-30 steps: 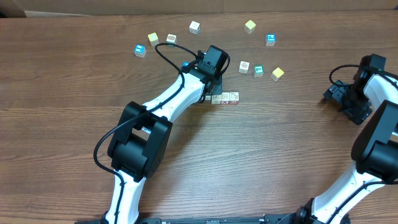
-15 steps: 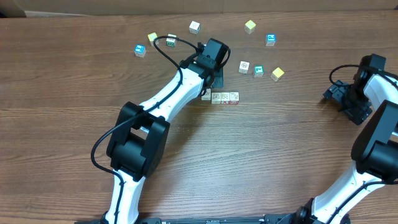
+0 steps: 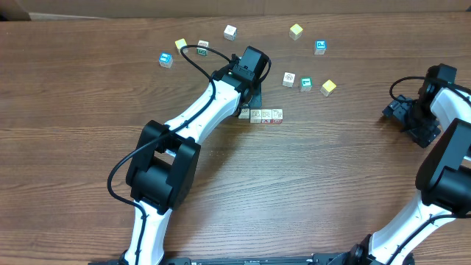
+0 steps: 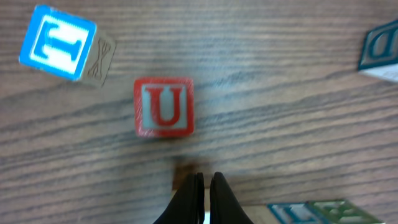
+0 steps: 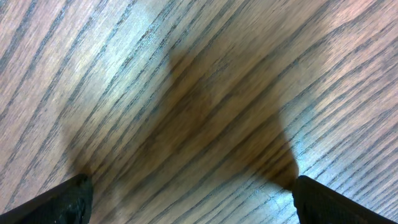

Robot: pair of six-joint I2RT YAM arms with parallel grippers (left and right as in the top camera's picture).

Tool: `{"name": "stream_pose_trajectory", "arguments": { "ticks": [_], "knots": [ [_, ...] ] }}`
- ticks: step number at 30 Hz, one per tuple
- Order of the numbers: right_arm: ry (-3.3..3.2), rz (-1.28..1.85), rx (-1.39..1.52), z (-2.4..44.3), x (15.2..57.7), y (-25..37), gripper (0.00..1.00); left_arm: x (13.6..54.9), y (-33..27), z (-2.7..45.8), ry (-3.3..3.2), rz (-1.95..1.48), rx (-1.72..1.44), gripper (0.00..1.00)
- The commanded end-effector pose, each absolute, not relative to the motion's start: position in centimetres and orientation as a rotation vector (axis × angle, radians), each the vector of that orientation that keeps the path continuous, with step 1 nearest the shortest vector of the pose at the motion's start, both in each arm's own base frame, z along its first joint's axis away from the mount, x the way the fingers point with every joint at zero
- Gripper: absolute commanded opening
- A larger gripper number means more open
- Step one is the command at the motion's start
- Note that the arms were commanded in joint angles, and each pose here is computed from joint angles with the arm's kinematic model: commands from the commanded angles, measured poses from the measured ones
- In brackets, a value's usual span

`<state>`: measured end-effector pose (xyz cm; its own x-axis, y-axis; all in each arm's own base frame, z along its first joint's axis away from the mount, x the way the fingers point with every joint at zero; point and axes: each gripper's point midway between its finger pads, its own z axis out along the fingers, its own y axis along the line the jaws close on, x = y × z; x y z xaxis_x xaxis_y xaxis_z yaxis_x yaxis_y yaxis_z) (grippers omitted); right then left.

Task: Form a horizontal line

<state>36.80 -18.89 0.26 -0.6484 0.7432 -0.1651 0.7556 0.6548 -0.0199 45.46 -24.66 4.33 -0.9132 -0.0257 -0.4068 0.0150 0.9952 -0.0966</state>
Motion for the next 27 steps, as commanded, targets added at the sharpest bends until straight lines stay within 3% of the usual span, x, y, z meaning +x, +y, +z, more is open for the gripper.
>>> {"name": "stream_pose_trajectory", "arguments": {
  "ticks": [1, 27],
  "knots": [
    [2.740, -0.170, 1.259, -0.4, 36.1, -19.3, 1.00, 45.8, -24.4, 4.7, 2.712, -0.125, -0.031, 0.04],
    [2.740, -0.170, 1.260, -0.4, 36.1, -19.3, 1.00, 46.0, -24.6, 3.1, 2.725, -0.117, -0.030, 0.04]
  ]
}}
